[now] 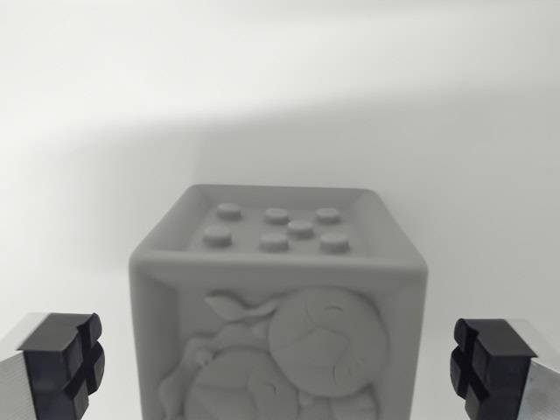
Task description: Destack cube
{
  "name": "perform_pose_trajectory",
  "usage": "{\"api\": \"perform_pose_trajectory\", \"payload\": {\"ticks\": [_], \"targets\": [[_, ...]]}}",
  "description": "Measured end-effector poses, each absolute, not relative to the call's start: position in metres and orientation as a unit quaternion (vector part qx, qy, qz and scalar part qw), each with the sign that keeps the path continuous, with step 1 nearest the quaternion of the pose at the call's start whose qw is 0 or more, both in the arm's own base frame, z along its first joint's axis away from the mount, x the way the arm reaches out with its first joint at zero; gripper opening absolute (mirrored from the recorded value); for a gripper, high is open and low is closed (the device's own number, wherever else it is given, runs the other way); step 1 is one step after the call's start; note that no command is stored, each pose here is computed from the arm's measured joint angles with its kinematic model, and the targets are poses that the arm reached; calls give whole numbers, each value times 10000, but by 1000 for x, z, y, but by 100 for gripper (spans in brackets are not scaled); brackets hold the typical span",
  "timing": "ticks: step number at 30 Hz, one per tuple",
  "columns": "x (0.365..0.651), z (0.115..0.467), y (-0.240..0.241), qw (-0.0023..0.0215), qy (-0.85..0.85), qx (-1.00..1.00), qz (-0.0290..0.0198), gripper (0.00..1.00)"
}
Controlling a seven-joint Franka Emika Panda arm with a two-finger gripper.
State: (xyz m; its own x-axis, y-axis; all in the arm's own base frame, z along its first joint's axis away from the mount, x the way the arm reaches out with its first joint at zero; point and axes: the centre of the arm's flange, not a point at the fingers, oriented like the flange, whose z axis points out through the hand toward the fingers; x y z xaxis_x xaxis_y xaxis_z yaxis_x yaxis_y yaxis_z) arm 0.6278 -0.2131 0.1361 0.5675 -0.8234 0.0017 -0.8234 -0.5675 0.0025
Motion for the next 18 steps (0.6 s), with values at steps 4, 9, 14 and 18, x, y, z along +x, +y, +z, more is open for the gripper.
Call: {"api": "perform_pose_trajectory", "payload": {"ticks": [4,9,14,18], "targets": [[628,146,-213,11,-4651,8852,3,100],[628,163,-213,6,-4652,8852,4,100],[628,180,-213,2,-4652,8852,1,100],[628,195,-213,-3,-4651,8852,6,100]]}}
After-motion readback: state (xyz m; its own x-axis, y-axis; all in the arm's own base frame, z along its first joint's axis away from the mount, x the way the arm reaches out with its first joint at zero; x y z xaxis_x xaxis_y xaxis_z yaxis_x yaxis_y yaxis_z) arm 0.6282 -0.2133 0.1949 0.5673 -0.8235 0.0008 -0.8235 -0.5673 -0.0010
